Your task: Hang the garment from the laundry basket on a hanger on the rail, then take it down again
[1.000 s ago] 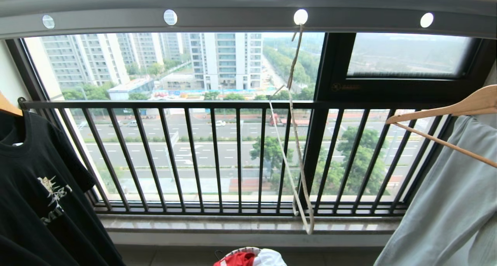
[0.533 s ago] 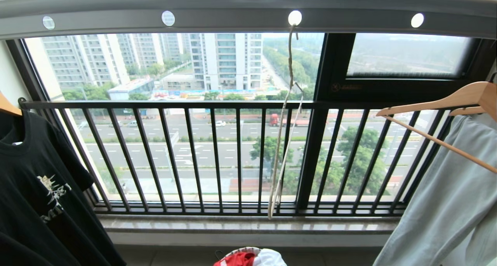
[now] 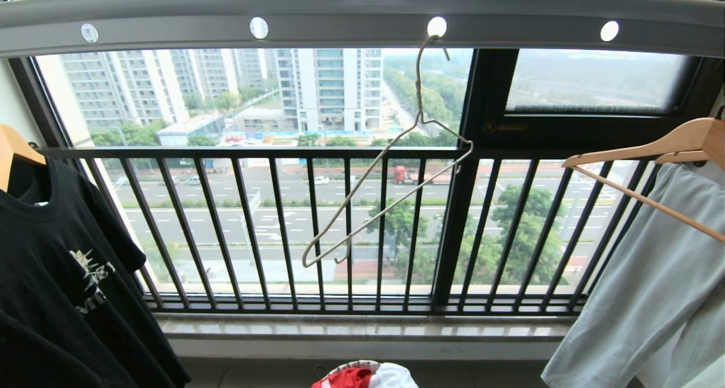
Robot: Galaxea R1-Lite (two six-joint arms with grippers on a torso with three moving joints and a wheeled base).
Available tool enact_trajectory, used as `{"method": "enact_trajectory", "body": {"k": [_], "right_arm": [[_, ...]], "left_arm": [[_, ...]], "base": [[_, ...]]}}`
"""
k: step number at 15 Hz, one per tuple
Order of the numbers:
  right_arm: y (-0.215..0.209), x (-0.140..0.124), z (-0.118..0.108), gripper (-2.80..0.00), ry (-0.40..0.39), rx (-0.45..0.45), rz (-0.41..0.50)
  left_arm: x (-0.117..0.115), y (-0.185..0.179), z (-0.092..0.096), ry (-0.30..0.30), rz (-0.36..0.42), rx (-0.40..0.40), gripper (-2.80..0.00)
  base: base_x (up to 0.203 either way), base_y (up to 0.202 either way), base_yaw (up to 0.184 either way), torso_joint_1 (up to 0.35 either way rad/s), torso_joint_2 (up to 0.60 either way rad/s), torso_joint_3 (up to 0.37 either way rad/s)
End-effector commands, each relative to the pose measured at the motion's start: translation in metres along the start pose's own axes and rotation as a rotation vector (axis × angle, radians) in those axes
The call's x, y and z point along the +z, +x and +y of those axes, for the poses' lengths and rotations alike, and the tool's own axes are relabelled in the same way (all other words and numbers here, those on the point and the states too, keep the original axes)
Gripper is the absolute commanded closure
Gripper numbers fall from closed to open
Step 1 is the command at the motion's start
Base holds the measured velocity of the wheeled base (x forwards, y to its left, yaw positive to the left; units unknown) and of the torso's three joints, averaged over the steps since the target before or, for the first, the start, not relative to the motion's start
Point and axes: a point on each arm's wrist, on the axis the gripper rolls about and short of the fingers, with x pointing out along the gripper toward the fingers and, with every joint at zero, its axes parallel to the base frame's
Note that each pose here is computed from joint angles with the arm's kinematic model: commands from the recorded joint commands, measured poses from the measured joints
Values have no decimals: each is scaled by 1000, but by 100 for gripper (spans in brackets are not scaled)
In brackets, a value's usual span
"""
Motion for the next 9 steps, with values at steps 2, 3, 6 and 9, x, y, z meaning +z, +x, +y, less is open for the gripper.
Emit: {"method": "enact_trajectory", "body": {"k": [2, 3, 6, 9], "right_arm": [[-3, -54, 16, 0, -13, 86, 46], [-5, -70, 21, 0, 0, 119, 41], [9, -108, 39, 0, 152, 244, 31], [19, -130, 50, 0, 181, 285, 46]], "left_arm": [[-61, -7, -12, 11, 26, -27, 0], [-75, -4, -17, 2, 44, -56, 0], [-92, 4, -26, -96, 32, -192, 0], [-106, 11, -33, -86, 14, -261, 0]], "base": [[0, 0, 0, 0, 0, 0], [0, 0, 0, 0, 0, 0], [0, 0, 0, 0, 0, 0], [0, 0, 0, 0, 0, 0]]}}
